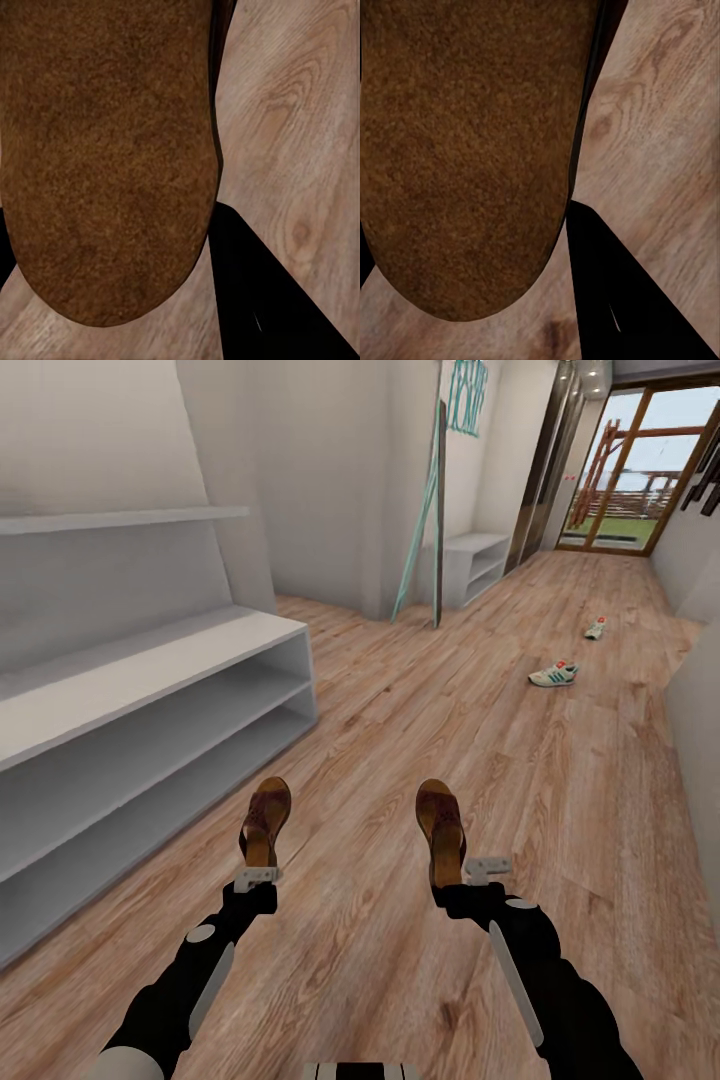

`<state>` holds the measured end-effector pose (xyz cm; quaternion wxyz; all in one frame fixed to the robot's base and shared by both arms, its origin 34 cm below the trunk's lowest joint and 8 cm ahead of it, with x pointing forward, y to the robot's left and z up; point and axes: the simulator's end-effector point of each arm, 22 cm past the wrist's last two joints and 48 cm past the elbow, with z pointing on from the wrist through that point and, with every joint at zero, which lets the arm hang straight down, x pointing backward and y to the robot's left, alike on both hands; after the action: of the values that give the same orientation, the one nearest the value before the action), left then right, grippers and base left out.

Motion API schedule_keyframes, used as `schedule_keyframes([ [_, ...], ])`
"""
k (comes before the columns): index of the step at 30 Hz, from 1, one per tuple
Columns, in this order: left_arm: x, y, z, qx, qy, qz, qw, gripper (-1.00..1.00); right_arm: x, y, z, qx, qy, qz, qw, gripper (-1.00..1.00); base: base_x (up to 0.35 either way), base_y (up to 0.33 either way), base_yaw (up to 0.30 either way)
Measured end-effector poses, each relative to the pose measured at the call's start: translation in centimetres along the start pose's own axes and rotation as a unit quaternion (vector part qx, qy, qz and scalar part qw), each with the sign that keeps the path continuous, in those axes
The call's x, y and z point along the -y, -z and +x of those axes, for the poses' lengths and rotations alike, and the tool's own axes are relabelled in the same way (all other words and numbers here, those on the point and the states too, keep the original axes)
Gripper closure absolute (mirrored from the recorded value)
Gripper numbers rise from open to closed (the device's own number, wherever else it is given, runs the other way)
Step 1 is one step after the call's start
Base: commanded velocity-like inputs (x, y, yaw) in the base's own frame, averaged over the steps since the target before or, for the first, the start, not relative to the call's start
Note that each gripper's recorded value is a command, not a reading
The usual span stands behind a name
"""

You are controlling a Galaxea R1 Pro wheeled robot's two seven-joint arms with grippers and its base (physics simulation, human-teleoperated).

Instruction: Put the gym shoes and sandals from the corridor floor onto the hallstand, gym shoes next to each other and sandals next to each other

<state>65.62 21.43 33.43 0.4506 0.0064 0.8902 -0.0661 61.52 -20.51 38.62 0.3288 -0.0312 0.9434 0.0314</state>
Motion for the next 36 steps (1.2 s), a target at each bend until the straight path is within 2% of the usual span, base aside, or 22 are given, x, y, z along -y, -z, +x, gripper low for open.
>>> schedule_keyframes([
  [10, 0.1, 0.3, -0.8, 0.007, -0.001, 0.0, 1.0, 1.0, 0.0, 0.5, -0.6, 0.007, 0.001, 0.001, 1.0, 1.0, 0.103, -0.098, 0.118],
  [36, 0.2, 0.6, -1.7, 0.015, -0.001, 0.001, 0.9999, 1.0, 0.0, 1.1, -1.3, 0.015, 0.001, 0.001, 0.9999, 1.0, 0.204, -0.291, 0.281],
])
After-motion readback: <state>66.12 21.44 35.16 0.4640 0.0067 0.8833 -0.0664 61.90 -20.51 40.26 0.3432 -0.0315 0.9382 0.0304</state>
